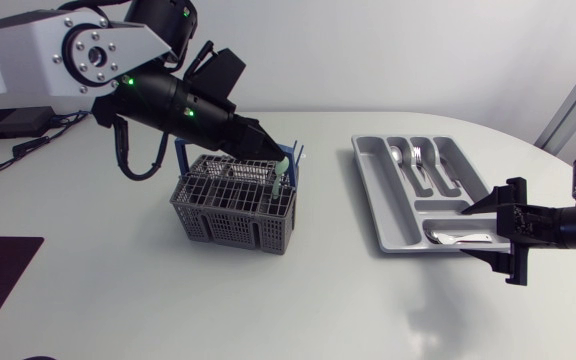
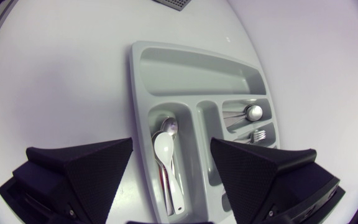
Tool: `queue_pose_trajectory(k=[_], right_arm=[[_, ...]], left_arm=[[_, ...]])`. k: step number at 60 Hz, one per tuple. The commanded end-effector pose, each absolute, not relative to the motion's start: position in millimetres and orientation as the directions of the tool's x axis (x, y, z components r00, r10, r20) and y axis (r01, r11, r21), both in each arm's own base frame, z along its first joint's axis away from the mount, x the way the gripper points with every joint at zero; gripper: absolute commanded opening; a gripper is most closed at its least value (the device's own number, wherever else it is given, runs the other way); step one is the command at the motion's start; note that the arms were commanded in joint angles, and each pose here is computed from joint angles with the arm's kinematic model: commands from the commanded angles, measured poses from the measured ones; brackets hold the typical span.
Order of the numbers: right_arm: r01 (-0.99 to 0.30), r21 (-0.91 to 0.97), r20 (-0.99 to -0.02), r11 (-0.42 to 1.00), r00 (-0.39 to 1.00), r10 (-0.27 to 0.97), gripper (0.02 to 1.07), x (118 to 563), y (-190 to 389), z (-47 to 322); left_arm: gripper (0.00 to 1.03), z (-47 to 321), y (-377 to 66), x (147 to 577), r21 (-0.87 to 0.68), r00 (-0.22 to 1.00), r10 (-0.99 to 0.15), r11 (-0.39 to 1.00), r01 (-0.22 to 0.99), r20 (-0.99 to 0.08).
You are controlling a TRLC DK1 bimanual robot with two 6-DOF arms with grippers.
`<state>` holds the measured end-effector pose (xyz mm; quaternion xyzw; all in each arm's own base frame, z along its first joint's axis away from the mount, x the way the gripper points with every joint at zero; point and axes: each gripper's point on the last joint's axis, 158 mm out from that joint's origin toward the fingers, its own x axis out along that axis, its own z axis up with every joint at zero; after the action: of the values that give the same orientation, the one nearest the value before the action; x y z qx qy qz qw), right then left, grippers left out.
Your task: Unload the cutlery basket into the drawer organizer.
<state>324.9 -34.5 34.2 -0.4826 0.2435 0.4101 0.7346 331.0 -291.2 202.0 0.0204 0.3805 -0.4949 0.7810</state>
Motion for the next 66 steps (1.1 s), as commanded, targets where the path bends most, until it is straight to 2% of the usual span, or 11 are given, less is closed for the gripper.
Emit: queue_pose_trajectory(k=[1, 30, 49, 66], right_arm=[[-0.830, -0.520, -0.737, 0.202, 0.555, 0.385, 0.93, 320, -27, 48], [-0.793, -0.565, -0.628, 0.228, 0.593, 0.504, 0.97, 291, 32, 116], [-0.859, -0.472, -0.572, 0.197, 0.469, 0.673, 0.97, 262, 116, 146], [-0.915, -0.373, -0.526, 0.157, 0.347, 0.776, 0.97, 255, 168, 159]], left_arm=[[0.03, 233, -288, 328, -0.345, 0.251, -0.780, 0.507, 0.790, -0.573], [0.03, 266, -293, 302, -0.335, 0.256, -0.808, 0.477, 0.813, -0.530], [0.03, 275, -312, 276, -0.343, 0.202, -0.829, 0.420, 0.840, -0.521], [0.03, 260, -330, 258, -0.373, 0.107, -0.840, 0.345, 0.861, -0.531]])
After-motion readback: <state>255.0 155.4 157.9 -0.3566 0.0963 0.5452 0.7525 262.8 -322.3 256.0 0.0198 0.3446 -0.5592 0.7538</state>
